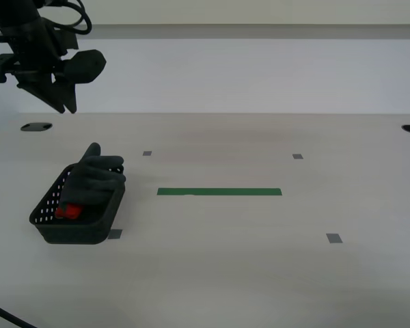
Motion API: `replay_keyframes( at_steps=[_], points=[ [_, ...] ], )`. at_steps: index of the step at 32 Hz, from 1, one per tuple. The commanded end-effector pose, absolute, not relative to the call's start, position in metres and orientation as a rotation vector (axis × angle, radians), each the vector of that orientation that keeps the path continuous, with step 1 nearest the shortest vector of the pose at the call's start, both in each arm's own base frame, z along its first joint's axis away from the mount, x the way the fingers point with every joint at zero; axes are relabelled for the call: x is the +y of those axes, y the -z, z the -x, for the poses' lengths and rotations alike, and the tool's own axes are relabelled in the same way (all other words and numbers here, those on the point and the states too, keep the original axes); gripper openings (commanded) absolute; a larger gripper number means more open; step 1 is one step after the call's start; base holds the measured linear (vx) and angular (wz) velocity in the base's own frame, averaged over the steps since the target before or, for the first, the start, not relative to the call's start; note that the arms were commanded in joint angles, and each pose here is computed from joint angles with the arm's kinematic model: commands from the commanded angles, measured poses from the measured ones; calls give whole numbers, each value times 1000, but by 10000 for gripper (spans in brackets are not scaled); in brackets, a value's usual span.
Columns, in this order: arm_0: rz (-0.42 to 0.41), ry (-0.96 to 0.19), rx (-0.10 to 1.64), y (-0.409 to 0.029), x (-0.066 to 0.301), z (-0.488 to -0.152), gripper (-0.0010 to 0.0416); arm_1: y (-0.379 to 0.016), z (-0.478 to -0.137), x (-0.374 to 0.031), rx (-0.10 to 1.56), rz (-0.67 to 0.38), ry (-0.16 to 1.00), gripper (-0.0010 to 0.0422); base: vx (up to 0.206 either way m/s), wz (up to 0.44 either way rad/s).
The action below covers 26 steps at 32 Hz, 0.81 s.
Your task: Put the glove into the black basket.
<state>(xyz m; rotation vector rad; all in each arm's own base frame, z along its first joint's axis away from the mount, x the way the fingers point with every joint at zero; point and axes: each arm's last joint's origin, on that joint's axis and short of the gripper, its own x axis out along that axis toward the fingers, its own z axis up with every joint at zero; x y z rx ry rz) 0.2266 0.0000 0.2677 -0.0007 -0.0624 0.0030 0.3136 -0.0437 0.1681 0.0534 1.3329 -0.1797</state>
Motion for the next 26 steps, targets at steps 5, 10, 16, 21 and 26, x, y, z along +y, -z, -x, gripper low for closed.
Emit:
replay_keyframes(
  at_steps=[5, 10, 16, 21, 26],
  points=[
    [1, -3, -60, -268, 0, -227, 1, -174, -312, -43, 1318, -51, 178, 2, 0, 0],
    [0, -3, -60, -268, 0, -227, 1, -174, -312, -43, 1317, -51, 178, 5, 0, 0],
    [1, -4, -60, -268, 0, -227, 1, -174, -312, -43, 1316, -51, 178, 4, 0, 0],
    [1, -4, -60, -268, 0, -227, 0, -174, -312, -43, 1316, -50, 178, 4, 0, 0],
    [1, -3, -60, -268, 0, -227, 1, -174, -312, -43, 1316, -50, 178, 4, 0, 0]
  ],
)
